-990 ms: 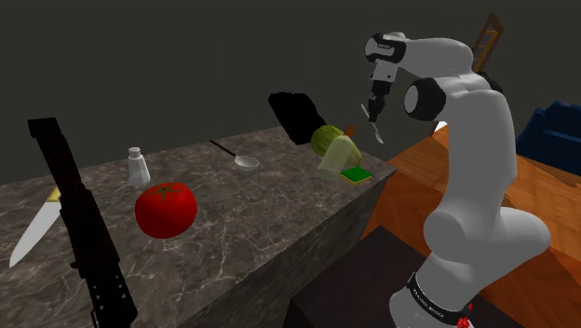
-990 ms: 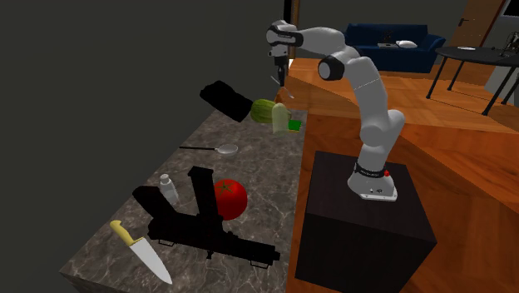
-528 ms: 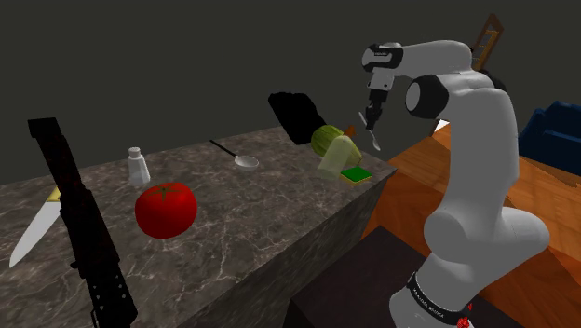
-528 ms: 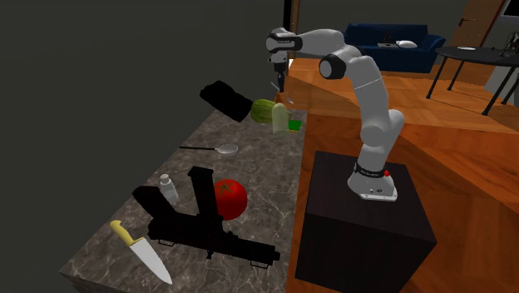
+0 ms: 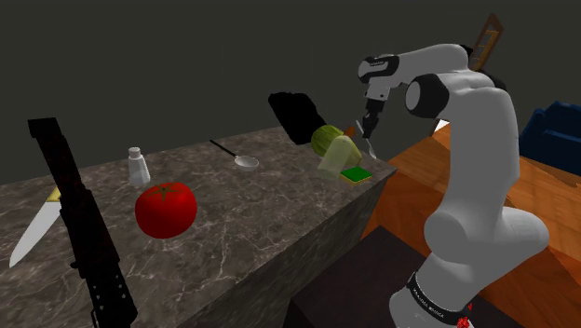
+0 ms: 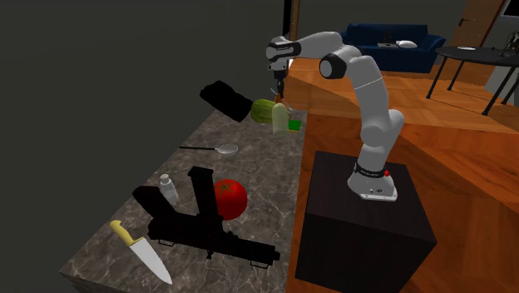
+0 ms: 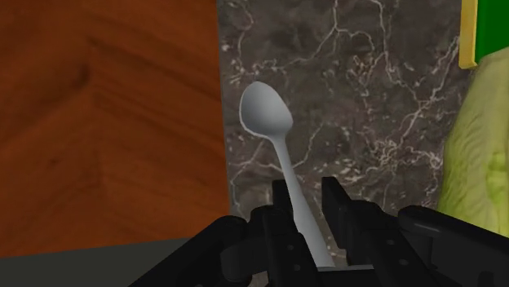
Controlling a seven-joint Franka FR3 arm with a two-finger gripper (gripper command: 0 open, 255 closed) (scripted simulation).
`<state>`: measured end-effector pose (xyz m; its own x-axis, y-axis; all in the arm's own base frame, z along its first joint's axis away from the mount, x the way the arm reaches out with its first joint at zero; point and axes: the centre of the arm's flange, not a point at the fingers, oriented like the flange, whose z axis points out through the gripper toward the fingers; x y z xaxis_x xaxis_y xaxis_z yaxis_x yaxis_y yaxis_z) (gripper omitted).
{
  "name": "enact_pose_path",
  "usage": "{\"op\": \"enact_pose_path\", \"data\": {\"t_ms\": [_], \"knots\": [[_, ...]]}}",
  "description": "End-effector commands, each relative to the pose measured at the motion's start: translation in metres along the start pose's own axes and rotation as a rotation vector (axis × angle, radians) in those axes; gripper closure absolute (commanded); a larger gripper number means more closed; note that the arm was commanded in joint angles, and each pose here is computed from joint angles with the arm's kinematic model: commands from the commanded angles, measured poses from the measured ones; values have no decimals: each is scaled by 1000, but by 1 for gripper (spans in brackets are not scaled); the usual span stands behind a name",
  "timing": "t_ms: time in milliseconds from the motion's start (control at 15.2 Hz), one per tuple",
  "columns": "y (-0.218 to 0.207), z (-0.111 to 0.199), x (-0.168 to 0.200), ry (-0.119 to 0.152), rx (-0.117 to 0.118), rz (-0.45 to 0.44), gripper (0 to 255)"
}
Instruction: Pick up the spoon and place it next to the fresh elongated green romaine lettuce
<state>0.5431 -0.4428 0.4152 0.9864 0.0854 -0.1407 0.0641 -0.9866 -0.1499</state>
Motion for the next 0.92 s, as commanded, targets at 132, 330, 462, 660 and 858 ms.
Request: {"op": "enact_pose_path", "data": {"t_ms": [132,330,462,660,858], "knots": [[4,20,3,-1,0,1,255],[6,36,6,-1,0,1,255],[8,46,7,-1,0,1,255],[10,62,9,-1,0,1,255],[11,68,10,-1,0,1,255]]}}
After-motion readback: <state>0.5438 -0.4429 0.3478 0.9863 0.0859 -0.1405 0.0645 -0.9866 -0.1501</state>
